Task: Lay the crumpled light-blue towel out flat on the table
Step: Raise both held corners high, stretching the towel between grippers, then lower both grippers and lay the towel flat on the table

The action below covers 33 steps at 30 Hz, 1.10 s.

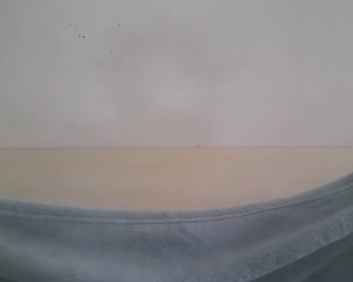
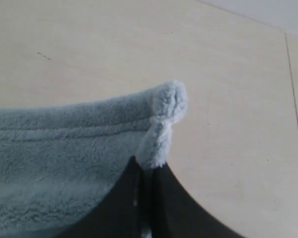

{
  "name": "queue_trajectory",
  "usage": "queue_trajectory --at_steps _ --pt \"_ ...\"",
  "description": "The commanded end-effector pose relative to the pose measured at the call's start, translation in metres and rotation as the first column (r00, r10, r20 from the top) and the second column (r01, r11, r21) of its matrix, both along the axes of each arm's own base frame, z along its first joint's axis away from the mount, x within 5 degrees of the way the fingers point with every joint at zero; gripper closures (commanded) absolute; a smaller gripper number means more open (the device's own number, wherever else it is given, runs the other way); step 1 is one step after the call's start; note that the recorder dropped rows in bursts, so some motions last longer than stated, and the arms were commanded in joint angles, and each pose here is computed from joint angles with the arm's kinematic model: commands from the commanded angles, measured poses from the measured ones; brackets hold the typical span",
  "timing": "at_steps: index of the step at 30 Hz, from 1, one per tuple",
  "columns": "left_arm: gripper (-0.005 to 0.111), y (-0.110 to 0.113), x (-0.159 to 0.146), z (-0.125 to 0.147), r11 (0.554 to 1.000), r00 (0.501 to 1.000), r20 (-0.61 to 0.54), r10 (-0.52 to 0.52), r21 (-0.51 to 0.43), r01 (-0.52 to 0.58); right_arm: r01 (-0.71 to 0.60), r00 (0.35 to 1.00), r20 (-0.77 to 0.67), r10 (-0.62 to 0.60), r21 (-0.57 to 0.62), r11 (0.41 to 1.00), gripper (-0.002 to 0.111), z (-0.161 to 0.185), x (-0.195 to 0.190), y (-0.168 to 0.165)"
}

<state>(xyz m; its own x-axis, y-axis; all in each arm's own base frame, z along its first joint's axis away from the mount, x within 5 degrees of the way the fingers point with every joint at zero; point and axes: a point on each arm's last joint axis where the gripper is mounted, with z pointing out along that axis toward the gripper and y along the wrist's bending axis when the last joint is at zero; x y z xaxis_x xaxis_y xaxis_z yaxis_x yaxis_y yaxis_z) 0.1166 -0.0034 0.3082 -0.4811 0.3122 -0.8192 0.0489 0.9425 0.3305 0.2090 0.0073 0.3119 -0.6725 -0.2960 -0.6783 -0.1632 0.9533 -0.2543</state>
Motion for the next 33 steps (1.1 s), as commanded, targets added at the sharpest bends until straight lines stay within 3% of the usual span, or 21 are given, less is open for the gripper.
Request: queue_trajectory --at_steps 1,7,13,23,33 --pt "0.103 -0.011 0.039 -0.008 0.998 1.000 0.013 0.010 0.067 -0.011 -0.002 1.000 0.004 0.002 -0.022 1.000 0.108 -0.022 0.033 0.002" --pt "0.103 -0.028 0.091 -0.048 0.989 0.994 -0.104 0.039 0.149 -0.024 -0.019 0.999 -0.030 0.019 0.012 1.000 0.108 -0.063 0.073 0.009" --pt "0.103 -0.022 0.141 -0.074 0.979 0.978 -0.149 0.149 0.161 -0.124 -0.031 0.998 -0.058 0.032 0.024 0.999 0.108 -0.088 0.116 0.014" --pt "0.103 -0.003 0.215 -0.103 0.981 0.963 -0.196 0.186 -0.015 -0.193 -0.024 0.997 -0.074 0.026 0.032 0.999 0.108 -0.115 0.192 0.021" --pt "0.103 0.010 0.261 -0.140 0.962 0.943 -0.217 0.250 -0.051 -0.267 -0.024 0.998 -0.058 0.026 0.040 0.999 0.108 -0.137 0.237 0.026"
